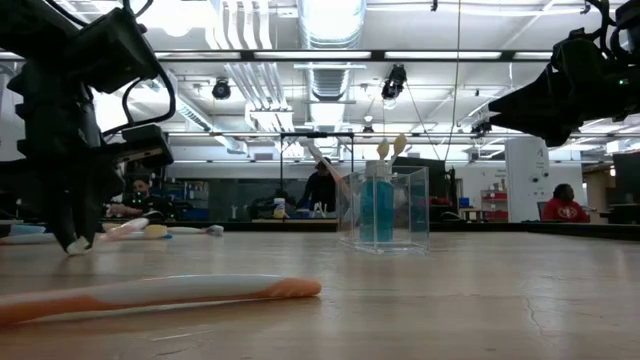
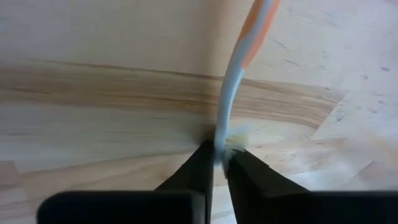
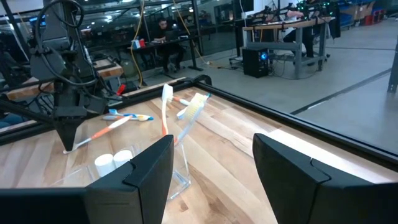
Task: Pick & Place toothbrushing station
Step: Put the orange toothbrush into the transparent organizer
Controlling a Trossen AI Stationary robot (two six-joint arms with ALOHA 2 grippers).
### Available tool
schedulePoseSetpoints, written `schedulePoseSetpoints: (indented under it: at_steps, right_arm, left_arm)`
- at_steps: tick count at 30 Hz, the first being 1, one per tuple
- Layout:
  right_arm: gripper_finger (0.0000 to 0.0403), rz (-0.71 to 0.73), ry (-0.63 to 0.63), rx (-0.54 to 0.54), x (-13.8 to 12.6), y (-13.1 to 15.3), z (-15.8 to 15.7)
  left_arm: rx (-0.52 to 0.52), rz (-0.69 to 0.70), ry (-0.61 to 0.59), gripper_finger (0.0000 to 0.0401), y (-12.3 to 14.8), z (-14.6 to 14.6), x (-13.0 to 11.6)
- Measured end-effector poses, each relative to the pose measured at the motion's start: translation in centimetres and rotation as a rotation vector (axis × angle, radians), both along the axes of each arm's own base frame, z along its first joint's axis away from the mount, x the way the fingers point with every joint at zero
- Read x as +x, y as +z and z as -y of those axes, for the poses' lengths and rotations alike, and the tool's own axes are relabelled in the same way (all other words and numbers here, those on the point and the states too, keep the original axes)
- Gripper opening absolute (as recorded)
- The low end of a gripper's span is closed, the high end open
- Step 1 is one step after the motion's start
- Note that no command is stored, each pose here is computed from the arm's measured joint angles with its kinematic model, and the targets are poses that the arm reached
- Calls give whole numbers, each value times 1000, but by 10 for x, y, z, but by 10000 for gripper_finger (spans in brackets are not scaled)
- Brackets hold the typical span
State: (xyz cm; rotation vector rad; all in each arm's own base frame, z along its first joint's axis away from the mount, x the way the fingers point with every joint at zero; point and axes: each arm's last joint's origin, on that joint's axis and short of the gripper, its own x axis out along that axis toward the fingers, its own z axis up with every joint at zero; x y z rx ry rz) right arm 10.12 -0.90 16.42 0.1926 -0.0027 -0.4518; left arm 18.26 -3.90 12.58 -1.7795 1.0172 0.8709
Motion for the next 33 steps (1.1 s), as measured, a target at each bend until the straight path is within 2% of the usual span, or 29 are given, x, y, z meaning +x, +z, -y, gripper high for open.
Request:
schedulePoseSetpoints:
  at_steps: [5,13,20,23,29,31,33]
  right_arm:
    - [215,0,0,0,0,0,0]
    - [215,0,0,0,0,0,0]
    - [215,0,0,0,0,0,0]
    - [215,1,0,0,0,0,0]
    - [215,0,0,0,0,0,0]
    - [215,-1,0,0,0,0,0]
    - [215,-2,0,0,0,0,0]
  left_arm:
    - [14,24,-21,25,1,0,1]
    - [133,151,-78,25,6,-2,8]
    - [137,382,-52,25,28,-3,20]
    - [265,526,-69,25,41,-7,24]
    - [648,697,-233,25,59,-11,26]
    - [719,720,-273,25,62,-12,27]
    - [727,720,-279,25,62,-12,27]
